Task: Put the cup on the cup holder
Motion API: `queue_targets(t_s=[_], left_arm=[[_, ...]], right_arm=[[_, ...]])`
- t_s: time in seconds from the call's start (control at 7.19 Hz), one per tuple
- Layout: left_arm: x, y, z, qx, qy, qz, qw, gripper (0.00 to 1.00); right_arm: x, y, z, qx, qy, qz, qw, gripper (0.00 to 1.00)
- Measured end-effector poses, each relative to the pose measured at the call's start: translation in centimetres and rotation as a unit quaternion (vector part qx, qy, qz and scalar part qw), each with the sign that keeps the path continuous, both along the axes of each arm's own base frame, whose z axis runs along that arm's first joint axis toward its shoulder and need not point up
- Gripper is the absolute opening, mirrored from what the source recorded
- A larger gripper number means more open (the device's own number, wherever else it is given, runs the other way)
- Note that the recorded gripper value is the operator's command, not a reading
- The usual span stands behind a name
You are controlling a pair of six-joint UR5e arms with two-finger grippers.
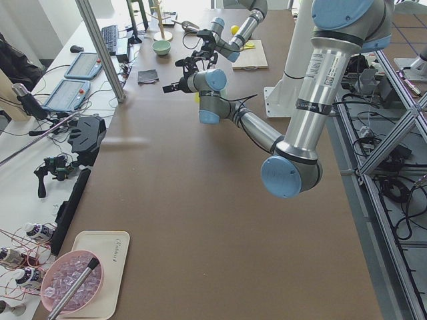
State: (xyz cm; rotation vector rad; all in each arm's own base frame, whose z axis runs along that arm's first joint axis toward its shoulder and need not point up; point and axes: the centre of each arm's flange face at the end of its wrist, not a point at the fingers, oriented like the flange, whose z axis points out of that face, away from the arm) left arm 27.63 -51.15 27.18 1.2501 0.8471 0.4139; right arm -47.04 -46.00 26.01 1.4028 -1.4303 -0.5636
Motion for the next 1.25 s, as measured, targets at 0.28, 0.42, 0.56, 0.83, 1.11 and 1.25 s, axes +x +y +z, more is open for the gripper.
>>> queue_targets(t_s=[0.28, 0.42, 0.56, 0.83, 1.11, 1.25], left_arm=[[-2.0, -2.8, 0.0, -0.135, -0.075, 0.058, 0.9863, 0.98], [-2.5, -3.1, 2.9, -0.195, -0.105, 0.064, 0.973, 0.98], [-3.5, -3.2, 6.6, -0.259, -0.138, 0.059, 0.9541, 0.98], [-7.7, -3.8, 13.0, -0.387, -0.211, 0.036, 0.8969, 0.98], [-12.3, -4.1, 18.8, -0.46, -0.268, 0.034, 0.8458, 0.98], [-15.2, -3.8, 22.2, -0.479, -0.284, 0.039, 0.8295, 0.98]], right_arm=[[-0.3, -0.6, -0.4, -0.015, 0.026, -0.005, 0.9996, 1.0], [-0.2, -0.9, -1.1, -0.026, 0.05, -0.015, 0.9983, 1.0], [0.6, -1.7, -2.1, -0.041, 0.084, -0.031, 0.9951, 1.0], [3.6, -4.0, -3.3, -0.077, 0.145, -0.066, 0.9843, 1.0], [8.0, -7.2, -1.9, -0.122, 0.194, -0.107, 0.9674, 1.0], [11.0, -9.1, 0.1, -0.163, 0.22, -0.125, 0.9536, 1.0]])
